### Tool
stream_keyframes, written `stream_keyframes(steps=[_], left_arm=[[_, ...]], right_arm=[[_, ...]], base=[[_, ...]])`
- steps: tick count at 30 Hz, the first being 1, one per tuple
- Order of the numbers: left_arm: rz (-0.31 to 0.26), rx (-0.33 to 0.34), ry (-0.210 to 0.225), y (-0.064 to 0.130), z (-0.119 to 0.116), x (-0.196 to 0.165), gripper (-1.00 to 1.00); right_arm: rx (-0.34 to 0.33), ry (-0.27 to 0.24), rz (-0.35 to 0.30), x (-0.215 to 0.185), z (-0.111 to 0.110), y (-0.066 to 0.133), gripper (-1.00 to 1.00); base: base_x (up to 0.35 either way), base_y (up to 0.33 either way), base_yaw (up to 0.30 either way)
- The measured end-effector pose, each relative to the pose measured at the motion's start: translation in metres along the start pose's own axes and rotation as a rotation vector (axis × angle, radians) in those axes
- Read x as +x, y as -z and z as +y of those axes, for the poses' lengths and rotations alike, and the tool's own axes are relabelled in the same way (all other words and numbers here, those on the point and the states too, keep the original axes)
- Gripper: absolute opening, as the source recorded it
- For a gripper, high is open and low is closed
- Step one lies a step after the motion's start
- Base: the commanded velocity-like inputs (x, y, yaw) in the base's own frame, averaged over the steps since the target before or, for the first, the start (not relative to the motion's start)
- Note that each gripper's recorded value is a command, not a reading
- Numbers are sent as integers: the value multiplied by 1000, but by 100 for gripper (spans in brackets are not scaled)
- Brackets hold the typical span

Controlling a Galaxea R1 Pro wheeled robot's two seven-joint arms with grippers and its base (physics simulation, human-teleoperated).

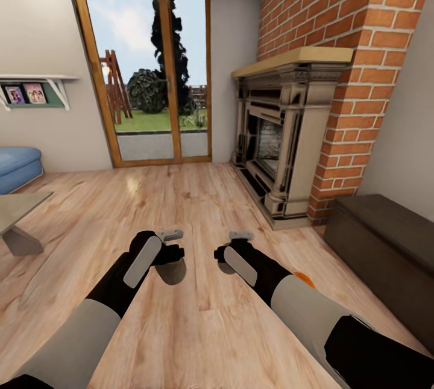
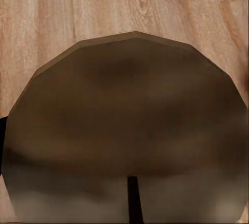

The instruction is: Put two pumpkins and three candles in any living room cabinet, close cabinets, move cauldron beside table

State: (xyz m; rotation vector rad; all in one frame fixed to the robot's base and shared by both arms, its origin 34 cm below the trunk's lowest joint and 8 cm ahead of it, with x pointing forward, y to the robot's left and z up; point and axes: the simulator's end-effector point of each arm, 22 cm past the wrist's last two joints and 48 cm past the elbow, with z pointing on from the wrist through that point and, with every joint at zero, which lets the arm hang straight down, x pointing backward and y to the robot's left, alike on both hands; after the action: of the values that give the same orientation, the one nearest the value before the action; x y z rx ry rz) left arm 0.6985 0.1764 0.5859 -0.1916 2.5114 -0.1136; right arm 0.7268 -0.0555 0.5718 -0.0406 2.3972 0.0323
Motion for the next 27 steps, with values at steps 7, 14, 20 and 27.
stream_keyframes(steps=[7, 14, 20, 27], left_arm=[[-7, 1, 2, 2, 0, -2, -100], [-8, -9, 5, -3, 1, 1, -100], [-14, -11, 5, -4, 0, 1, -100], [-12, -3, 5, -4, -7, 3, -100]], right_arm=[[7, -1, -8, -2, -1, 2, -100], [7, -9, -11, -3, -2, 2, -100], [5, -10, -10, -3, -2, 1, -100], [7, -9, -10, -2, -2, 1, -100]], base=[[-42, 26, -88], [-2, 1, -166], [0, 0, -292], [0, 0, -257]])
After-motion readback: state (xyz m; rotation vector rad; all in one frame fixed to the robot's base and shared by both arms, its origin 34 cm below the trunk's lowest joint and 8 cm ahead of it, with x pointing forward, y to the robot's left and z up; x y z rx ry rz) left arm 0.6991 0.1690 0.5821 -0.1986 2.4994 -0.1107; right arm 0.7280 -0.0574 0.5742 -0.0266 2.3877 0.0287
